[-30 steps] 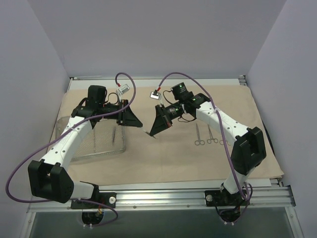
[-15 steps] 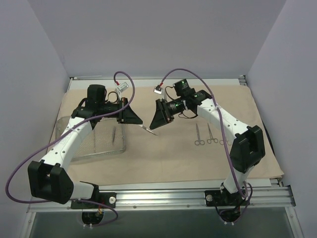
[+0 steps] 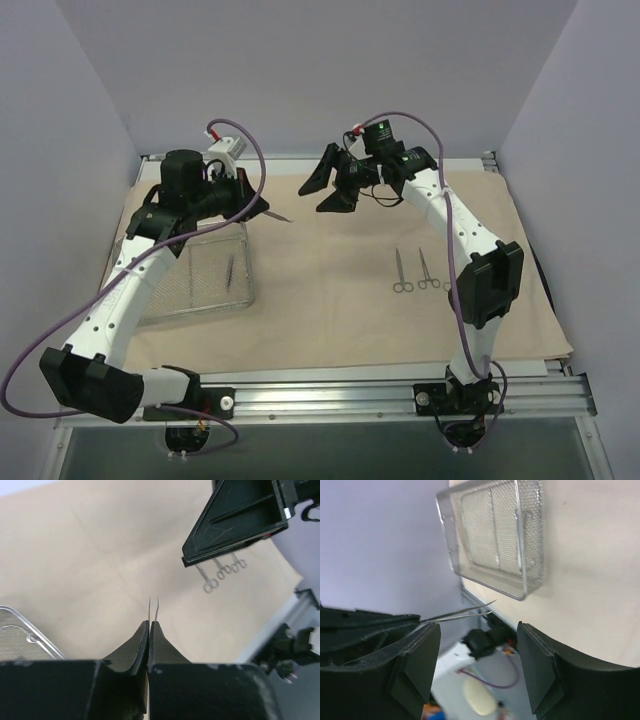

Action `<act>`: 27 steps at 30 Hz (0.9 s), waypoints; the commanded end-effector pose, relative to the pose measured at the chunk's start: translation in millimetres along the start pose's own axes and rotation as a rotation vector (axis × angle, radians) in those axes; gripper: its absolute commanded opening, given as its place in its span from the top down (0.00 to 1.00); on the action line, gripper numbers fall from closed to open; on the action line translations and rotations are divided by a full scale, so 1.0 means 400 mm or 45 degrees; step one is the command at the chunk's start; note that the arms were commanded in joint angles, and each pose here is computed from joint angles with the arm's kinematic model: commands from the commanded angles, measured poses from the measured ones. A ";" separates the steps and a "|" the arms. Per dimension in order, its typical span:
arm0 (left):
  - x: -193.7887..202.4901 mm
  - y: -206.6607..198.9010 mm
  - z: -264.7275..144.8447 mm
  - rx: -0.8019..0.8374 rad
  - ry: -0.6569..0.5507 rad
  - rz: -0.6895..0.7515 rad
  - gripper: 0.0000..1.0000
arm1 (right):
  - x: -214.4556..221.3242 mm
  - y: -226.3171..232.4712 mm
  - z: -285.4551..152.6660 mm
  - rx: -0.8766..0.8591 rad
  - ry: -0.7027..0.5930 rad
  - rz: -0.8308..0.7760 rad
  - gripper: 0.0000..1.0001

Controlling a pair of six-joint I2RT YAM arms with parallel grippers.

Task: Open and lay out the surgical kit
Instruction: Place the medical item in the surgical kit.

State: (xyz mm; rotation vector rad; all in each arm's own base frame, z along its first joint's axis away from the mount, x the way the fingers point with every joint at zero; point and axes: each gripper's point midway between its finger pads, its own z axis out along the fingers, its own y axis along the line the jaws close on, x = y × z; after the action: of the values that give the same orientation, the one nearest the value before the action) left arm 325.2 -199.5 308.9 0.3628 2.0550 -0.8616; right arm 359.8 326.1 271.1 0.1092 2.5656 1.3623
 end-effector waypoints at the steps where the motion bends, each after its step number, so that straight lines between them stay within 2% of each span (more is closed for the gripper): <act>1: -0.092 0.019 -0.030 -0.200 -0.150 0.195 0.98 | -0.043 0.078 0.010 -0.070 -0.125 0.407 0.37; 2: -0.112 0.031 -0.034 -0.258 -0.177 0.227 0.98 | -0.060 0.107 0.012 -0.114 -0.172 0.563 0.38; 4: -0.124 0.029 -0.033 -0.288 -0.193 0.259 0.98 | -0.070 0.151 0.018 -0.211 -0.211 0.633 0.39; 6: -0.143 0.033 -0.034 -0.326 -0.213 0.294 0.98 | -0.064 0.172 0.045 -0.214 -0.210 0.719 0.39; 10: -0.163 0.020 -0.035 -0.357 -0.248 0.330 0.98 | -0.039 0.199 0.091 -0.178 -0.165 0.803 0.39; 13: -0.172 0.007 -0.030 -0.356 -0.263 0.342 0.98 | -0.025 0.244 0.114 -0.263 -0.150 0.866 0.40; 19: -0.173 -0.007 -0.018 -0.360 -0.267 0.360 0.98 | -0.005 0.239 0.148 -0.265 -0.136 0.912 0.44; 22: -0.172 -0.010 -0.014 -0.355 -0.260 0.357 0.98 | 0.000 0.241 0.164 -0.275 -0.131 0.928 0.50; 23: -0.171 -0.010 -0.013 -0.356 -0.259 0.355 0.98 | 0.002 0.241 0.169 -0.278 -0.127 0.929 0.59; 27: -0.174 -0.009 -0.031 -0.370 -0.288 0.347 0.98 | 0.008 0.232 0.180 -0.281 -0.132 0.953 0.73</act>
State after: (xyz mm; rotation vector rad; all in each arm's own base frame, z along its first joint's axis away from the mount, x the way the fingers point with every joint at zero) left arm 357.3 -189.9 336.0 0.3855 1.9379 -0.3945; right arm 365.6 432.2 308.5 1.1271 2.3951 1.7631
